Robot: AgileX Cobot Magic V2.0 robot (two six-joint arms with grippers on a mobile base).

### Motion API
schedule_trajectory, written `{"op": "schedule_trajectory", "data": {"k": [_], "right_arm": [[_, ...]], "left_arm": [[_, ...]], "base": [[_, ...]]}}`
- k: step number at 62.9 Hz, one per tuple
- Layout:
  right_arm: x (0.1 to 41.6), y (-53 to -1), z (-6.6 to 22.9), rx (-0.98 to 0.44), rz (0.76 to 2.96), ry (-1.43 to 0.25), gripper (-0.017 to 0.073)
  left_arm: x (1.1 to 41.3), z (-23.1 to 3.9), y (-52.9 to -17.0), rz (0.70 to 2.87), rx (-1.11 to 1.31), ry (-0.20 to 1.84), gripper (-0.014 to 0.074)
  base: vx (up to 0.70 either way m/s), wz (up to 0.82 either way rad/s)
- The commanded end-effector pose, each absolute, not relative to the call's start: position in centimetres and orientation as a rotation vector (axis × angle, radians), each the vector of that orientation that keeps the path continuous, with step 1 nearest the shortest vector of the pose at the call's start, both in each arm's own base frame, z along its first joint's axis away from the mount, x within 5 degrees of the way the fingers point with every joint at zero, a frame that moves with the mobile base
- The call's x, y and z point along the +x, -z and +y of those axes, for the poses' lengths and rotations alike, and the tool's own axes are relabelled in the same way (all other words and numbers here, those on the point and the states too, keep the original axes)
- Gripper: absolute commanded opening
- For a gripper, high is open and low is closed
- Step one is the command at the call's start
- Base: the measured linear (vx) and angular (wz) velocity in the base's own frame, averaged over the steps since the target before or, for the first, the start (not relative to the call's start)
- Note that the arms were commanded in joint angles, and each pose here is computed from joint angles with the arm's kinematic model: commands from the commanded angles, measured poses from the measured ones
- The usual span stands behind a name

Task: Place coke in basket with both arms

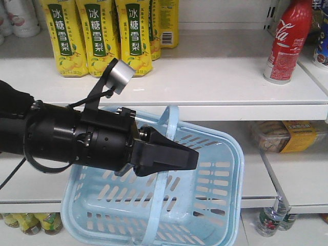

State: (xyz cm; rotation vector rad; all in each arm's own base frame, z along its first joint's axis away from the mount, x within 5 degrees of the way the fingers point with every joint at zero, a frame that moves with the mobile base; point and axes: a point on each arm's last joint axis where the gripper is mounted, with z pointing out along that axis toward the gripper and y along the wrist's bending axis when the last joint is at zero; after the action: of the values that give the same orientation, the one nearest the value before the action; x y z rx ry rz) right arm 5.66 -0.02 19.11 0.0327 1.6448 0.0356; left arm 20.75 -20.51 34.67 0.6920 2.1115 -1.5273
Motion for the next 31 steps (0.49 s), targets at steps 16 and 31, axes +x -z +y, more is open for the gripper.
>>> {"op": "schedule_trajectory", "data": {"k": [16, 31], "right_arm": [[5.59, -19.57, 0.00, 0.016, 1.560, -0.023, -0.0005], [5.59, -19.57, 0.00, 0.016, 1.560, -0.023, -0.0005]], "left_arm": [[19.99, -20.37, -37.15, 2.000, 0.677, 1.598, -0.0006], [19.99, -20.37, -37.15, 2.000, 0.677, 1.598, -0.0006]], "base": [[0.04, -0.03], [0.03, -0.01]]}}
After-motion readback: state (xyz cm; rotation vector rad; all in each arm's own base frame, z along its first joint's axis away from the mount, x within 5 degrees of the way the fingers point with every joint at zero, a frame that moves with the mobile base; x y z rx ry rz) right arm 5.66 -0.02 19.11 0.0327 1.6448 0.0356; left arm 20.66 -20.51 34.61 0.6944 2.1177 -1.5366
